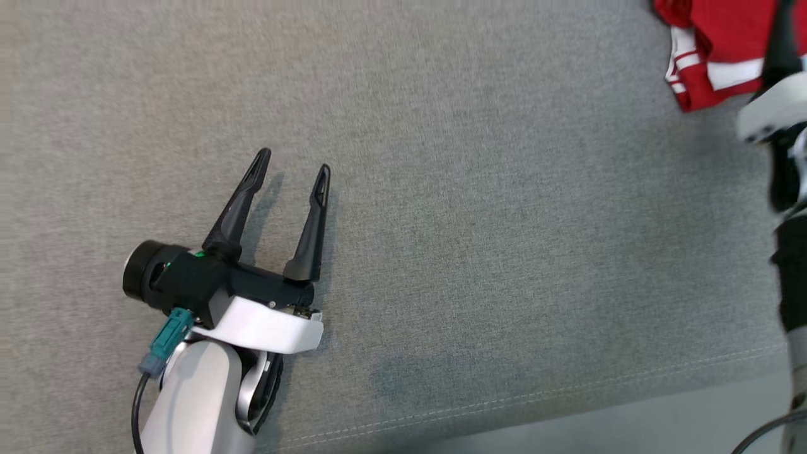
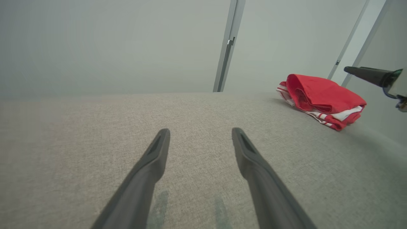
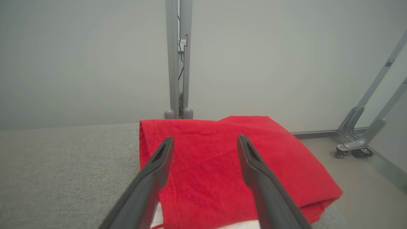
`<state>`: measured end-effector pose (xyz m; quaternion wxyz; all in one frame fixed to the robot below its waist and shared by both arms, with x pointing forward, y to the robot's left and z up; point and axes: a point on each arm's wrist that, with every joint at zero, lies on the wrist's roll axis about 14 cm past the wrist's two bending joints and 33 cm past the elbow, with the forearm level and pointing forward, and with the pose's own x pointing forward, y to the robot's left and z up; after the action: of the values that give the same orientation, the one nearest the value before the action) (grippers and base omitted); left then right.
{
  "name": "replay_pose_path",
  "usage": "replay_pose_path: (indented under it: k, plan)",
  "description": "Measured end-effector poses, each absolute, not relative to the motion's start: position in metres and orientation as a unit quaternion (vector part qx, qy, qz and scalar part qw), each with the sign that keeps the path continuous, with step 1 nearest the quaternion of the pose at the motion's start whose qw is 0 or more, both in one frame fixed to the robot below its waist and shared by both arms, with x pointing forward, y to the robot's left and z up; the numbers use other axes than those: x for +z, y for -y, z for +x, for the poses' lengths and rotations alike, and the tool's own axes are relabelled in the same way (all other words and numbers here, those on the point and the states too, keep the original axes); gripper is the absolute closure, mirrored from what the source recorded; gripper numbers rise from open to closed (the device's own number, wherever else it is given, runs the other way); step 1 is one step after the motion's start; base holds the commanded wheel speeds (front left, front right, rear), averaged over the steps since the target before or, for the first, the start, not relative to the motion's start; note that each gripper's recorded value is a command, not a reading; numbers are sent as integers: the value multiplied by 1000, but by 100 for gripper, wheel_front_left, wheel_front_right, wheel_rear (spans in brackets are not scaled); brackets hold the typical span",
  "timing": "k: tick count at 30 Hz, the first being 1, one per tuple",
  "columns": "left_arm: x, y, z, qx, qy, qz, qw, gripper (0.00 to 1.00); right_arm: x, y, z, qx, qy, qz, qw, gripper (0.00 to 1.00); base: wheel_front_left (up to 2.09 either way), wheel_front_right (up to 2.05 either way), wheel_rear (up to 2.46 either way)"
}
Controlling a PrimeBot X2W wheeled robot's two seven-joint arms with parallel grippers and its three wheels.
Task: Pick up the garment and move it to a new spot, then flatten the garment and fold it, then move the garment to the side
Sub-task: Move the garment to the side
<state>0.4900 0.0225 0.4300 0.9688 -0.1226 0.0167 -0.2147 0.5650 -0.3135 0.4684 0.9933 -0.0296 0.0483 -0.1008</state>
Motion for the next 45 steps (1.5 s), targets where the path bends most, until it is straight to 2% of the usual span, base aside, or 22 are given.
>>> replay_pose_path:
  k: [6,16,28,37,45]
  plan:
    - [456,-49,480,-166,-2,-147,975,0,476,262,538,-46,-28,3,999,0,0,0,0]
    - [496,-91,451,-91,24,-169,981,0,502,214,482,1,14,43,999,0,0,0,0]
    - [518,-130,392,-49,49,-139,988,0,551,190,410,27,95,56,994,0,0,0,0]
    - [534,-144,364,-36,76,-127,988,0,554,183,366,31,112,66,991,0,0,0,0]
    - [525,-152,337,-31,67,-117,990,0,548,191,336,17,109,75,991,0,0,0,0]
